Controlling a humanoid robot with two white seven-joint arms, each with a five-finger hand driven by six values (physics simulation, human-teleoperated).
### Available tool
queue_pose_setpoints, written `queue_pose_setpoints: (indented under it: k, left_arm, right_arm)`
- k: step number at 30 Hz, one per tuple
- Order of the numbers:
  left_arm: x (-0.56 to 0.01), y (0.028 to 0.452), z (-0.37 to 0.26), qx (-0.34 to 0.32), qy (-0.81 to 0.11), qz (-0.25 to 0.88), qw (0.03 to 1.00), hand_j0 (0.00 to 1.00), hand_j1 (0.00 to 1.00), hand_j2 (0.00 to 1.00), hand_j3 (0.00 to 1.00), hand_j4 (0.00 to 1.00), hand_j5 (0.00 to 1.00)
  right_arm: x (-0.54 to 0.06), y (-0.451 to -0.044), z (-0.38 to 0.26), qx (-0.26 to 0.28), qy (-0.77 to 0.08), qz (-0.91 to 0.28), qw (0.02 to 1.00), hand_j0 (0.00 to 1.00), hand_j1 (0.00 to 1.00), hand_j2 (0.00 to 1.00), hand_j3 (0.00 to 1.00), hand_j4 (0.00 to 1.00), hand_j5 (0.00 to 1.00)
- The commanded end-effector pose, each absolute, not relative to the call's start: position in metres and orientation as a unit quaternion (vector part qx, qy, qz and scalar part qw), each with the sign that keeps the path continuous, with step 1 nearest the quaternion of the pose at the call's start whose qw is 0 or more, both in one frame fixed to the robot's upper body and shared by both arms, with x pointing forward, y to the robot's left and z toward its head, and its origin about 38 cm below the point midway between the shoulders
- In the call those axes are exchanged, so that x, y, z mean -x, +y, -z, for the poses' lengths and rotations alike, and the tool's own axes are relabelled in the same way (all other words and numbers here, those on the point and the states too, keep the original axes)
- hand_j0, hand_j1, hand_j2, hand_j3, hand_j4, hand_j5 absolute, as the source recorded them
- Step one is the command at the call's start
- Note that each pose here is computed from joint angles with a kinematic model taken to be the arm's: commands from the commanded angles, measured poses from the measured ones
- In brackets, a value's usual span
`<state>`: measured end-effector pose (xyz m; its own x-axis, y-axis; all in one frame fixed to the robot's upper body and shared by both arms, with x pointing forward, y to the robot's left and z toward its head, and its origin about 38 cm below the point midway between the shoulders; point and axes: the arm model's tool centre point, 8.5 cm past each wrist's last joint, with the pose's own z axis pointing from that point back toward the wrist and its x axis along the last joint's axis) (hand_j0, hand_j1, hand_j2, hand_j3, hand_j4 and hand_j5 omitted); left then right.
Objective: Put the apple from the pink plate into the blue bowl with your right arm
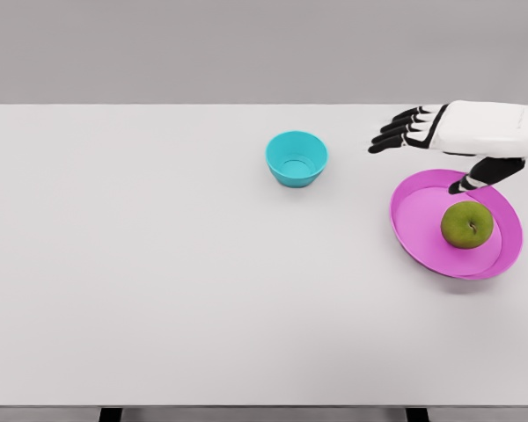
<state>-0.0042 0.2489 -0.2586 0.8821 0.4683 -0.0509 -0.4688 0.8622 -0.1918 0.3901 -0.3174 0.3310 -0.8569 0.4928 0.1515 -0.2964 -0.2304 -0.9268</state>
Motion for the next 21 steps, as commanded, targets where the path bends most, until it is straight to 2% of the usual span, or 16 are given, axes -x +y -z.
queue_pose_setpoints:
  k: [1, 4, 8, 16, 21]
  left_arm:
    - [0.004, 0.249, 0.259, 0.100, 0.001, -0.243, 0.965, 1.00, 1.00, 1.00, 1.00, 1.00, 1.00]
    - [0.004, 0.249, 0.259, 0.100, 0.001, -0.243, 0.965, 1.00, 1.00, 1.00, 1.00, 1.00, 1.00]
    - [0.004, 0.249, 0.259, 0.100, 0.001, -0.243, 0.965, 1.00, 1.00, 1.00, 1.00, 1.00, 1.00]
    - [0.004, 0.249, 0.259, 0.100, 0.001, -0.243, 0.965, 1.00, 1.00, 1.00, 1.00, 1.00, 1.00]
    - [0.004, 0.249, 0.259, 0.100, 0.001, -0.243, 0.965, 1.00, 1.00, 1.00, 1.00, 1.00, 1.00]
  right_arm:
    - [-0.383, -0.343, -0.330, 0.102, -0.561, -0.772, 0.282, 1.00, 1.00, 1.00, 1.00, 1.00, 1.00]
    - [-0.381, -0.350, -0.313, 0.089, -0.547, -0.775, 0.303, 1.00, 1.00, 1.00, 1.00, 1.00, 1.00]
    - [-0.377, -0.384, -0.301, 0.105, -0.523, -0.771, 0.349, 1.00, 1.00, 1.00, 1.00, 1.00, 1.00]
    - [-0.369, -0.382, -0.261, 0.069, -0.482, -0.795, 0.363, 1.00, 1.00, 1.00, 1.00, 1.00, 1.00]
    - [-0.371, -0.382, -0.259, 0.069, -0.482, -0.794, 0.364, 1.00, 1.00, 1.00, 1.00, 1.00, 1.00]
